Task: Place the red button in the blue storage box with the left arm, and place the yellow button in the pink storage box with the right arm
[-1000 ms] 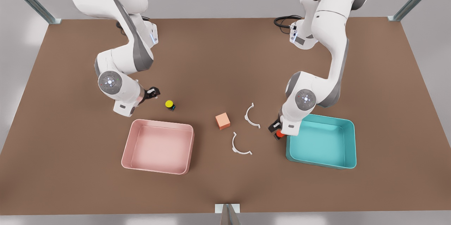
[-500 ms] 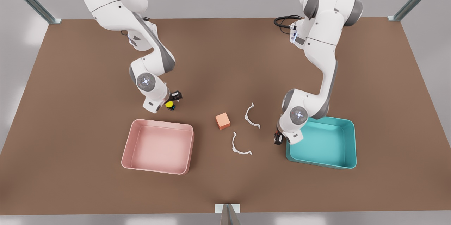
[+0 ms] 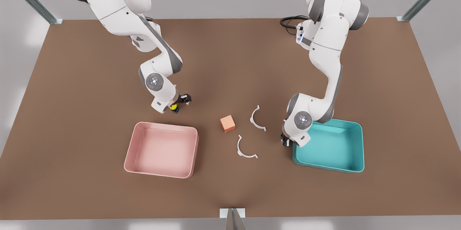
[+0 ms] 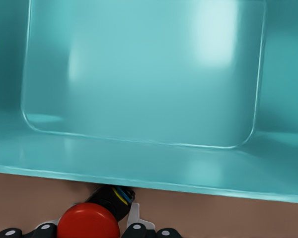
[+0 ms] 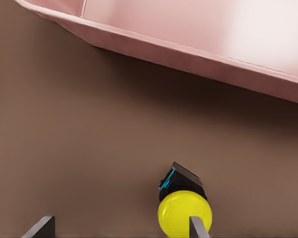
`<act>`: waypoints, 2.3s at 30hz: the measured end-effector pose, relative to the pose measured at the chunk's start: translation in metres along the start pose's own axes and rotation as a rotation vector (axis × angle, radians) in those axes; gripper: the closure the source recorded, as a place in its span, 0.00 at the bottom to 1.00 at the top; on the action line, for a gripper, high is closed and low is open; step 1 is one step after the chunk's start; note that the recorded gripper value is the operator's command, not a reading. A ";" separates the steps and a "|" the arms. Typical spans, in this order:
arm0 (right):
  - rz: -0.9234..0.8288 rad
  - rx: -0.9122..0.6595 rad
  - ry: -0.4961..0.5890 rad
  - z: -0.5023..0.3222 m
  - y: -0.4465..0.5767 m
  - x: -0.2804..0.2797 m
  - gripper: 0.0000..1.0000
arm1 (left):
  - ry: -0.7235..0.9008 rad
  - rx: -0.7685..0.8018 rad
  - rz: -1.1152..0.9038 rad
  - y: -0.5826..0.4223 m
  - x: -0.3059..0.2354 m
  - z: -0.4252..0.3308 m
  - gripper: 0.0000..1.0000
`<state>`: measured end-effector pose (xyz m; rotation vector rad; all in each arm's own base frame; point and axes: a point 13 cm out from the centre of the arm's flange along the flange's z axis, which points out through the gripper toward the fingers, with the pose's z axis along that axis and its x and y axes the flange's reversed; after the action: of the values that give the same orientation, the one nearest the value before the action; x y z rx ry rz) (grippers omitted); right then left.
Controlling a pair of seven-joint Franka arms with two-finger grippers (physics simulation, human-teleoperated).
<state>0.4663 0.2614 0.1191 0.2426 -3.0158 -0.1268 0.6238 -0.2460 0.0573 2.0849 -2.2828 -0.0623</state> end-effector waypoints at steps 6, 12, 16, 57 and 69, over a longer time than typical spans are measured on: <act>0.025 0.009 0.004 0.011 -0.008 0.005 0.00 | 0.027 0.085 -0.004 -0.016 0.024 -0.115 0.53; 0.054 0.023 -0.009 0.015 -0.029 0.001 0.00 | 0.008 -0.040 -0.118 0.002 -0.097 -0.166 0.53; 0.052 0.013 0.010 0.033 -0.025 0.005 0.00 | 0.004 -0.150 -0.146 0.007 -0.159 -0.127 0.00; 0.046 0.007 -0.255 -0.092 -0.016 -0.104 0.48 | 0.010 0.006 1.384 0.056 -0.161 -0.392 0.00; 0.027 -0.010 -0.252 -0.090 0.014 -0.147 0.29 | 0.013 -0.001 1.489 0.053 -0.167 -0.385 0.00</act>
<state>0.6186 0.2930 0.1940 0.1986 -3.2664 -0.1829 0.6107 -0.0739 0.4435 -0.0129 -3.0684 0.0172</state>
